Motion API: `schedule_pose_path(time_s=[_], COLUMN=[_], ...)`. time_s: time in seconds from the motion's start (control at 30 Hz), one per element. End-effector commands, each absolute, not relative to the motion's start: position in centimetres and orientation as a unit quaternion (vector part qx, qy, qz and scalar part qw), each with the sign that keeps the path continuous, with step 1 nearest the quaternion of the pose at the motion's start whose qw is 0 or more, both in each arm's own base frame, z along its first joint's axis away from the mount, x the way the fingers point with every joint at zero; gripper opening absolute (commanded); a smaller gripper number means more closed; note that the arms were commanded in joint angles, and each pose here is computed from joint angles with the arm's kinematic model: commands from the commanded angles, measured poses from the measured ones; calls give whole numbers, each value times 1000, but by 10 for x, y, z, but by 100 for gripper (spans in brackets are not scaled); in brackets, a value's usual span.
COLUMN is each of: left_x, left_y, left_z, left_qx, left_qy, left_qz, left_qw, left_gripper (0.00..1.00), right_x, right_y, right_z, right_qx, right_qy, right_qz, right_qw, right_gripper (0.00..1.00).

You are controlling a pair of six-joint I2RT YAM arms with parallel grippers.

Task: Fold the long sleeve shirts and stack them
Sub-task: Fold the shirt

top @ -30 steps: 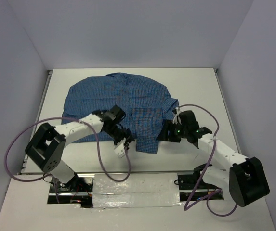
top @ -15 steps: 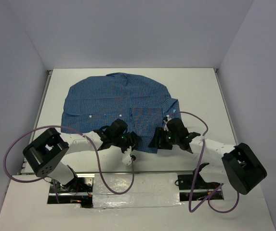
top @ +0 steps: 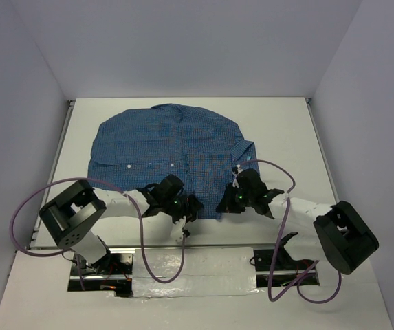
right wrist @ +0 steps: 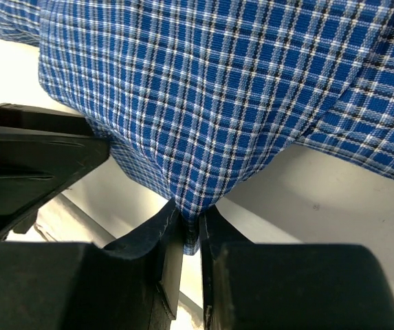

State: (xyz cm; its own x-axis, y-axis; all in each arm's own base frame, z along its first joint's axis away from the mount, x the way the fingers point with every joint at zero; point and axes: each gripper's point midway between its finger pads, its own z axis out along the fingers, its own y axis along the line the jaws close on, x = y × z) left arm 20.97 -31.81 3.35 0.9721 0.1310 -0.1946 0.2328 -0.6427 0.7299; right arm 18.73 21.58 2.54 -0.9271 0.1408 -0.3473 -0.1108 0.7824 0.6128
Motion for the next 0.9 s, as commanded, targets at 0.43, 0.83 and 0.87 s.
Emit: schedule_pose_path(time_s=[0.43,0.83,0.87], left_x=[190,155,160], left_y=[-339,-327,-328], left_z=[39,72,74], left_qx=[889,854,840], left_qy=[103,246,284], left_qz=[-101,-254,-269], left_qw=[436,381,376], left_gripper=[0,0,0], right_x=[175,138,142], right_y=[220,224,226], right_z=[42,59,62], right_qx=[-25,-88,-90], right_qy=[920,931,930], right_qz=[349,327,328], right_qw=[180,139,141], right_gripper=[20,18,18])
